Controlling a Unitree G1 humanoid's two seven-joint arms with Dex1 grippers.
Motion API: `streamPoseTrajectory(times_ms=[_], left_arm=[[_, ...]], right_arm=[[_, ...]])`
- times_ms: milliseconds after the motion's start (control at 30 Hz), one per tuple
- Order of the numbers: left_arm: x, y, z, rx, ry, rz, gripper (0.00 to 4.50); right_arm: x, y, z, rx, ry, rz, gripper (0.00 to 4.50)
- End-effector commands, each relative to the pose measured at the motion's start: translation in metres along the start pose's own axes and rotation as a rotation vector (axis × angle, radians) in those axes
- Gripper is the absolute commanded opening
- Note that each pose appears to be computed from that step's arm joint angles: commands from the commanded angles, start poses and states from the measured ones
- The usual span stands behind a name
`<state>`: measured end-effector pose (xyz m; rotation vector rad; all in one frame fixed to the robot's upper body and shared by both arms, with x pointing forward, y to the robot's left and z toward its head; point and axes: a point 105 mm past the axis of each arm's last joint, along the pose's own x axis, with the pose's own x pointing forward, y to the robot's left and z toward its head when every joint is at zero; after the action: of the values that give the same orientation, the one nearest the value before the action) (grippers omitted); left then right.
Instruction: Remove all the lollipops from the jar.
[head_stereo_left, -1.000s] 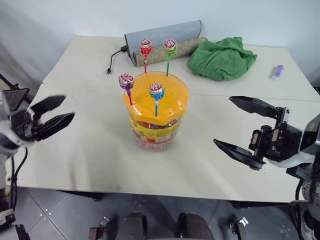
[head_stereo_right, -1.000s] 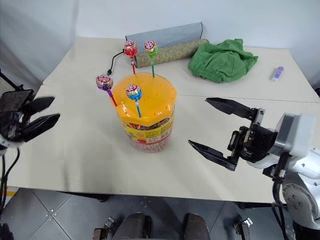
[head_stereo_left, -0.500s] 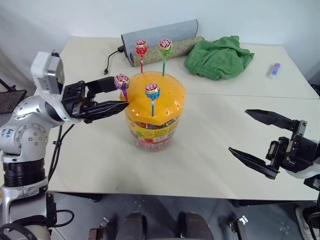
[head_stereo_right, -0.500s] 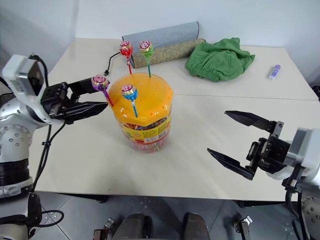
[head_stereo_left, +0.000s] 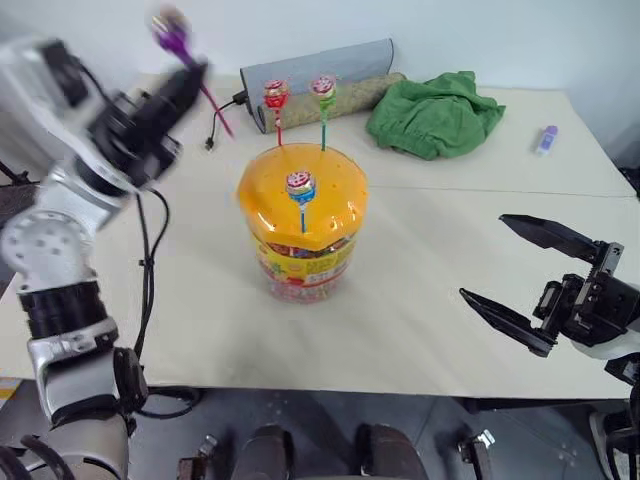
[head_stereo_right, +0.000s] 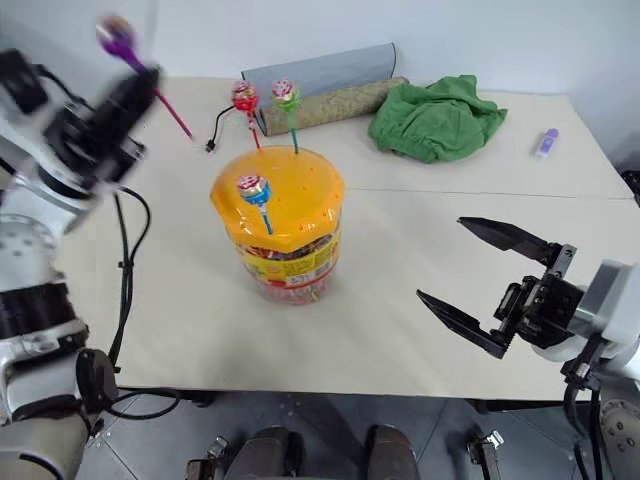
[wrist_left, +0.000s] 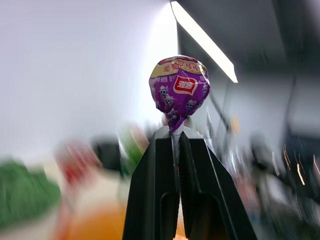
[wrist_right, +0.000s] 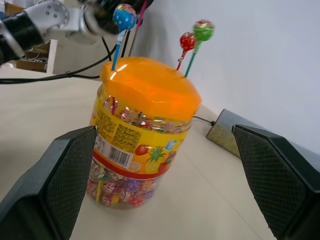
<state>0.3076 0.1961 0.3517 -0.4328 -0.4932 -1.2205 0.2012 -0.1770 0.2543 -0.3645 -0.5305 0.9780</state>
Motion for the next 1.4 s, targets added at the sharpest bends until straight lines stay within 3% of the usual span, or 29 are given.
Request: streamPoseTrajectory(times_ms=[33,167,267,333,533,667,700,767,833,900,1100,1367,1400], left_arm=[[-0.057,0.050,-0.024,0.063,0.288,0.393,0.05],[-0.128,0.086,-0.058,0.112,0.648,0.750,0.05],[-0.191,0.079,-0.103,0.058,0.989,0.863,0.05],[-0.208,0.074,-0.108,0.030,1.049,0.904,0.05],[-0.239,0.063,-0.097,0.004,1.079,1.032,1.64],[-0.216,0.062,-0.068,0.077,0.957,0.923,2.78],[-0.196,0.062,-0.056,0.122,0.875,0.825,3.09],[-0.164,0.054,-0.038,0.211,0.771,0.621,3.09],[-0.138,0.037,-0.036,0.255,0.727,0.399,3.09],[-0.090,0.026,-0.036,0.265,0.591,0.176,3.09],[0.001,0.030,-0.044,0.265,0.382,-0.027,3.09],[0.029,0.039,-0.053,0.195,0.349,-0.065,3.09],[0.029,0.039,-0.054,0.180,0.357,-0.073,2.91]], right_arm=[[0.004,-0.001,0.007,-0.030,-0.028,0.022,4.50],[0.002,0.001,-0.009,-0.037,0.041,0.080,4.50],[-0.002,0.006,-0.024,-0.036,0.094,0.136,4.50],[-0.002,0.006,-0.026,-0.036,0.094,0.147,4.50],[-0.002,0.005,-0.024,-0.035,0.071,0.149,4.50],[-0.002,0.002,-0.015,-0.017,0.028,0.105,4.50],[-0.003,0.000,-0.012,-0.011,0.023,0.088,4.50],[-0.004,-0.003,-0.009,-0.005,0.018,0.063,4.50],[-0.005,-0.006,-0.006,-0.002,0.012,0.039,4.50],[-0.005,-0.008,-0.001,0.010,-0.004,0.006,4.50],[0.008,-0.010,0.012,0.029,-0.063,-0.025,4.50],[0.012,-0.007,0.014,0.031,-0.059,-0.043,4.50],[0.013,-0.007,0.015,0.029,-0.061,-0.049,4.50]])
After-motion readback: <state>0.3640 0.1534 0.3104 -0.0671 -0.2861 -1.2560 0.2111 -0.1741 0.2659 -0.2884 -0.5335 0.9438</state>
